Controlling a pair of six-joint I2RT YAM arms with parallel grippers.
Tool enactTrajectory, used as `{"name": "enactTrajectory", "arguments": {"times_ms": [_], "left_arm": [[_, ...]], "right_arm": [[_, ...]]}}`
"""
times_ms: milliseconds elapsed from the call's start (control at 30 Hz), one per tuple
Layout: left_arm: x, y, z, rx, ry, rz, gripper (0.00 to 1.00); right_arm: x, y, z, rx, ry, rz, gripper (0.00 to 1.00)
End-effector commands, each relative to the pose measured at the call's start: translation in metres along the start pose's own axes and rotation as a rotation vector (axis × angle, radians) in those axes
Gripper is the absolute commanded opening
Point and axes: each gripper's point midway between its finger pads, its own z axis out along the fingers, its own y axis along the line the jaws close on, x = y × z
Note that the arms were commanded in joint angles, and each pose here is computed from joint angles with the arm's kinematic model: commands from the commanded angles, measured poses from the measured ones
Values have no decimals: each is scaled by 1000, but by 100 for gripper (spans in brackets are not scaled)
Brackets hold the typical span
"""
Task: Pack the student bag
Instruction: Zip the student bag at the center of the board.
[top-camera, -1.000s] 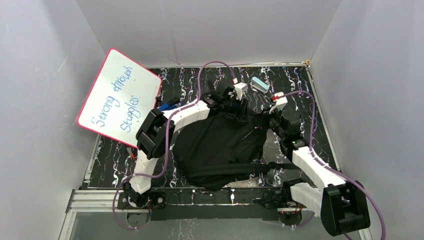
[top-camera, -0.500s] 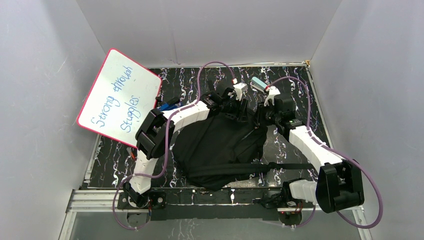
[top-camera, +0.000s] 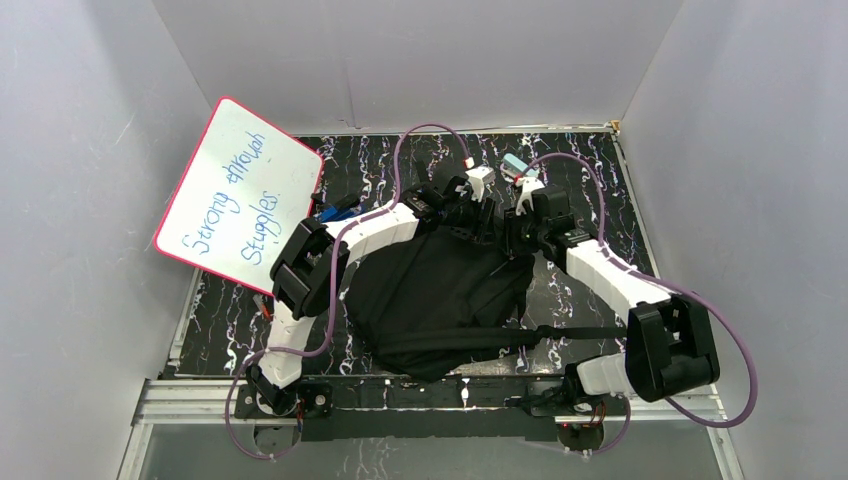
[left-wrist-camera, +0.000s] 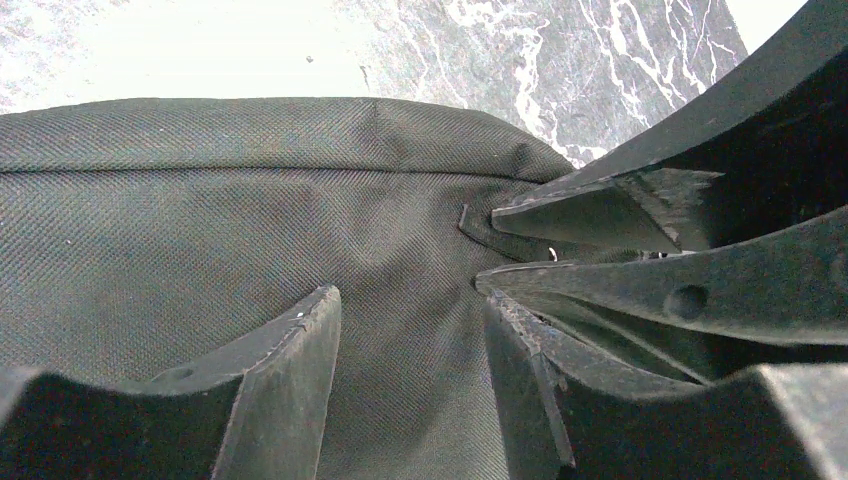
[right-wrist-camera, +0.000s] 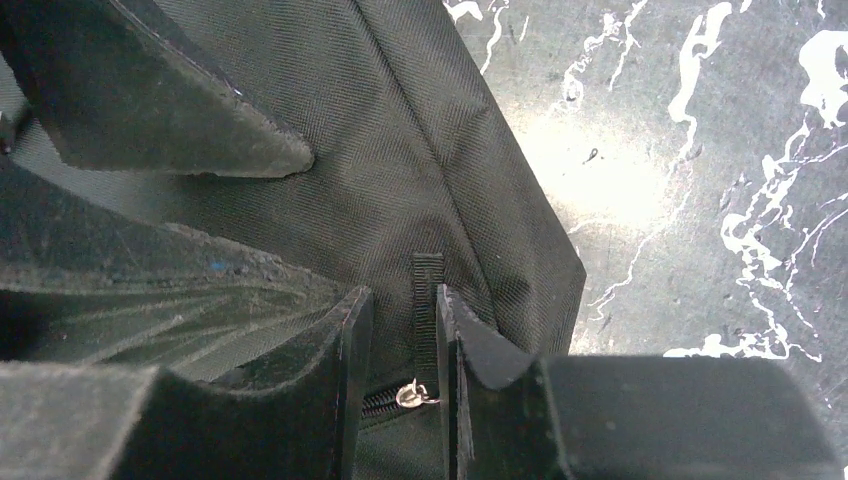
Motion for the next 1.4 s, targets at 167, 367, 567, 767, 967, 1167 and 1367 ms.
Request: {"name": "enactTrajectory", "arguments": {"times_ms": [167, 367, 567, 767, 967, 1167, 1367], "left_arm": [[22, 1, -10, -28, 71, -10, 53], [23, 1, -10, -31, 72, -9, 53], [24, 2, -9, -35, 73, -10, 53], [24, 5, -10, -48, 75, -7, 53], [25, 7, -7, -52, 79, -5, 53], [25, 7, -6, -51, 81, -6, 53], [27, 8, -7, -54, 85, -6, 53]], "right_arm": [[-3, -14, 11, 199, 39, -143, 38], [6, -14, 15, 206, 56, -138, 25], [2, -13, 13, 206, 19, -102, 5], [-10, -9, -3, 205, -56, -66, 0], [-18, 20, -31, 56, -144, -68, 0], [-10, 54, -48, -131, -137, -65, 0], [-11, 49, -56, -98, -143, -54, 0]]}}
